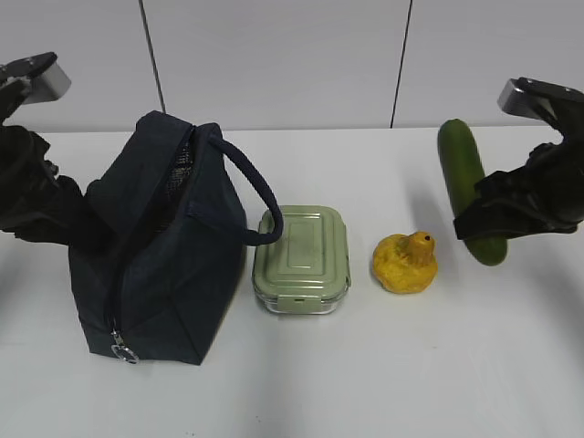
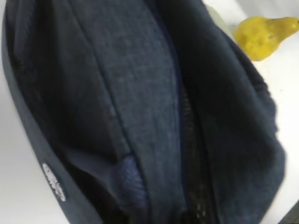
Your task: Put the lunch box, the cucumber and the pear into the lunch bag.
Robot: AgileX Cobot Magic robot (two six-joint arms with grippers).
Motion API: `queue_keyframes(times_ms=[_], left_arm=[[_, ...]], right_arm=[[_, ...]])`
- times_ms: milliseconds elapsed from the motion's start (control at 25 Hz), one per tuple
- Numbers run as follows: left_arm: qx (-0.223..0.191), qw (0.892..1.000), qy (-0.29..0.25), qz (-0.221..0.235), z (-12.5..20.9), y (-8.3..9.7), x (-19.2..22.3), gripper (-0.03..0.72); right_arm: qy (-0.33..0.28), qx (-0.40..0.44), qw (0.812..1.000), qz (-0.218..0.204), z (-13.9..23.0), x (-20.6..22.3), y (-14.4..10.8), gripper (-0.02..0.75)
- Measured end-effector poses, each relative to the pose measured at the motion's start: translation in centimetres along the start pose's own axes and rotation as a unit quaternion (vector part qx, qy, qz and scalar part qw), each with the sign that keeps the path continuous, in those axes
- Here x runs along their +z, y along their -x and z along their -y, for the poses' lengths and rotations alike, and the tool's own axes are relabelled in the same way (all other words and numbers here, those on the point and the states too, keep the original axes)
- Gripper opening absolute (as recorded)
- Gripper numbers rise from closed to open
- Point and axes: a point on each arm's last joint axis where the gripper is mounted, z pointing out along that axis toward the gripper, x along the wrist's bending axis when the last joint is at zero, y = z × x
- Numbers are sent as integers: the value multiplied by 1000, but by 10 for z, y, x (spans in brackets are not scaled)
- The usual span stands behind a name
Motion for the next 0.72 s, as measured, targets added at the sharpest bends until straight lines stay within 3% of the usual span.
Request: queue_keyframes(times_ms=[80, 160, 520, 720], left_arm=[[0, 1000, 1, -13, -1, -3, 1, 50], [-1, 1000, 2, -14, -1, -3, 1, 18], [10, 1000, 11, -10, -5, 5, 5, 1], [8, 1000, 14, -6, -6, 7, 6, 1]], right_arm=[[4, -20, 999, -30, -2, 4, -16, 351], [11, -45, 996, -70, -7, 7, -44, 351], [110, -86, 964, -225, -44, -1, -172, 351], [104, -77, 954, -270, -57, 23, -210, 351]])
